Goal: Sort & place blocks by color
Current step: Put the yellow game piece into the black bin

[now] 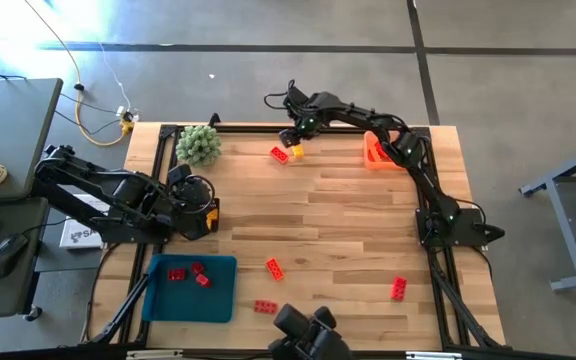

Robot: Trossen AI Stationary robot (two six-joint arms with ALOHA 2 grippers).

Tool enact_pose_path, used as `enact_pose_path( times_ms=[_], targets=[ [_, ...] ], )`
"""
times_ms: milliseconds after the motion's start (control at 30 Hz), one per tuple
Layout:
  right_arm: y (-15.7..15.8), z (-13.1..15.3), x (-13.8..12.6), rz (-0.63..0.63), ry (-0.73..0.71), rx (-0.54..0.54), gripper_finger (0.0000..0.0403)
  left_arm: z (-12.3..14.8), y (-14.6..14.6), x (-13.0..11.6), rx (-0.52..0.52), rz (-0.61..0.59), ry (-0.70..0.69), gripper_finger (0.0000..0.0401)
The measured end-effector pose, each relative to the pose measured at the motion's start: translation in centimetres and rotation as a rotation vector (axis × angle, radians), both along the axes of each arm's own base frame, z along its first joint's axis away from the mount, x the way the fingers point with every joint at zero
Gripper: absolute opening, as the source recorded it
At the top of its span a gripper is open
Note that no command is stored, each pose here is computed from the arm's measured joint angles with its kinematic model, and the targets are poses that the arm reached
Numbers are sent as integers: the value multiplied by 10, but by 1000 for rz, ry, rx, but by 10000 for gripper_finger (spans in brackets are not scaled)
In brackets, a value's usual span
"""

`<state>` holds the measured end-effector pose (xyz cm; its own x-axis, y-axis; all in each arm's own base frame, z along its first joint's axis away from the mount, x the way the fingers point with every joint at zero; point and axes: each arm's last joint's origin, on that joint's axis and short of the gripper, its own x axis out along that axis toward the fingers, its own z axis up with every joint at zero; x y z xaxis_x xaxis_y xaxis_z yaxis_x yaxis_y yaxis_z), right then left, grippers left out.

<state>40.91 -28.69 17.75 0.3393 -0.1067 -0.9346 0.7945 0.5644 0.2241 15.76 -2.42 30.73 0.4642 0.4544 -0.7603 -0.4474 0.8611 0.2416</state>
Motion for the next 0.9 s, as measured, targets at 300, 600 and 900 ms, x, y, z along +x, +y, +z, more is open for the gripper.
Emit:
enact_pose_path(
  times_ms=[300,600,900],
  targets=[
    [5,-19,3,23,28,64,218,0,0,0,4,2,-1,229],
    [6,-31,6,20,21,117,214,0,0,0,4,2,-3,229],
    [6,-31,5,42,18,134,119,0,0,0,4,2,-3,229]
  ],
)
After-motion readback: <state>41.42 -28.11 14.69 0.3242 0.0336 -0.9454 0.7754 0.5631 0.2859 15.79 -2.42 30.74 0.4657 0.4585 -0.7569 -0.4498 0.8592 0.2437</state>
